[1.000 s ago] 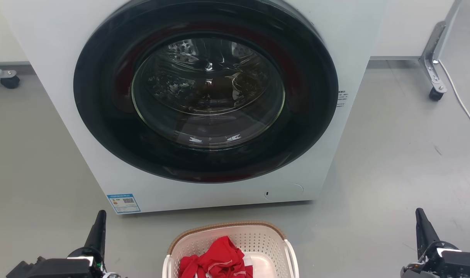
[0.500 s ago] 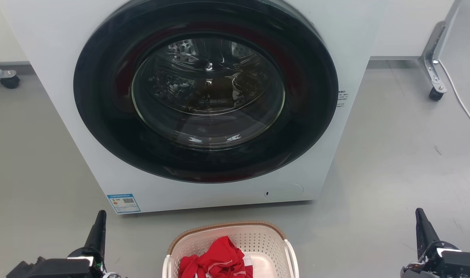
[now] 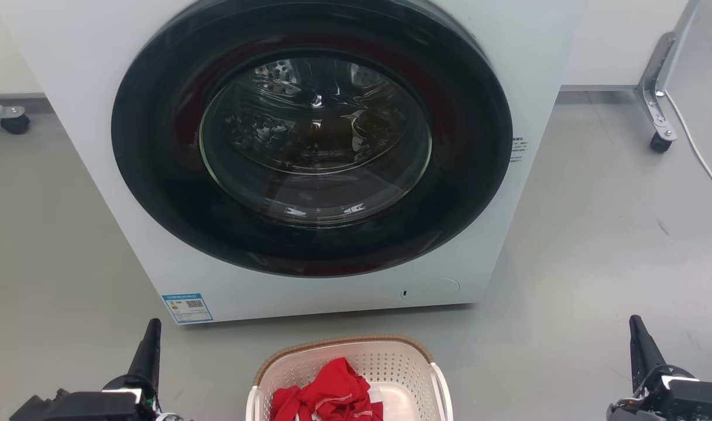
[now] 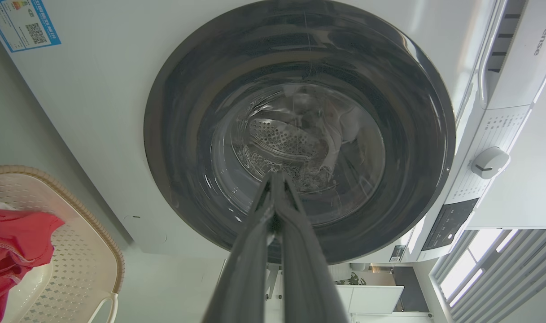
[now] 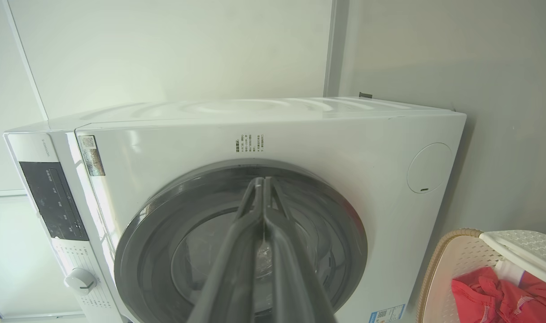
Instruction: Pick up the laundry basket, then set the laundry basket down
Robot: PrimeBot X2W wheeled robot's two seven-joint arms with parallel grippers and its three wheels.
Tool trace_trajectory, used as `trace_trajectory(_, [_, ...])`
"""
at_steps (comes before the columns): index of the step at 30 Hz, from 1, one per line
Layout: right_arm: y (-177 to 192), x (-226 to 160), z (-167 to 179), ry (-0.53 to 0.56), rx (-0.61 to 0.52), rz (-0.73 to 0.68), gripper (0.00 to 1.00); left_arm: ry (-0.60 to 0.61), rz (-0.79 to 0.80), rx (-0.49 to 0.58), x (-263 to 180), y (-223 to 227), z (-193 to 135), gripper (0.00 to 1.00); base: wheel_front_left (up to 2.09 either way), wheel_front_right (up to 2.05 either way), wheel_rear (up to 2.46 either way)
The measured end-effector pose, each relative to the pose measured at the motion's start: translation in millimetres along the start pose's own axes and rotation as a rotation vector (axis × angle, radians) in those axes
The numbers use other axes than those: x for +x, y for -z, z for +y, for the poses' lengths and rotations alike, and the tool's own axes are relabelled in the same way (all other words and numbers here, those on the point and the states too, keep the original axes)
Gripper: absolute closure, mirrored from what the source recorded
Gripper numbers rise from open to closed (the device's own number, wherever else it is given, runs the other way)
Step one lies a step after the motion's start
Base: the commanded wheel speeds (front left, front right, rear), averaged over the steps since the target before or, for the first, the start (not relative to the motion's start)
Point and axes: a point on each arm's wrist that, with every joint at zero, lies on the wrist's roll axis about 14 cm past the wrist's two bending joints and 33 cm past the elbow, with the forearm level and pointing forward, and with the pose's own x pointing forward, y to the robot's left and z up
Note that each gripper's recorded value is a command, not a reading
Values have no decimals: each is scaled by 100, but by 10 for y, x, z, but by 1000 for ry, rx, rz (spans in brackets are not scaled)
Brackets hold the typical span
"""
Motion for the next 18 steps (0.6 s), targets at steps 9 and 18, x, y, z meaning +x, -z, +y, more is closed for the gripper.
trace_trajectory(9, [0, 0, 0, 0, 0, 0, 100, -1, 0, 0, 0, 0, 1, 100, 0, 0, 0])
trace_trajectory(18, [0, 0, 0, 0, 0, 0, 100, -1, 0, 0, 0, 0, 3, 100, 0, 0, 0])
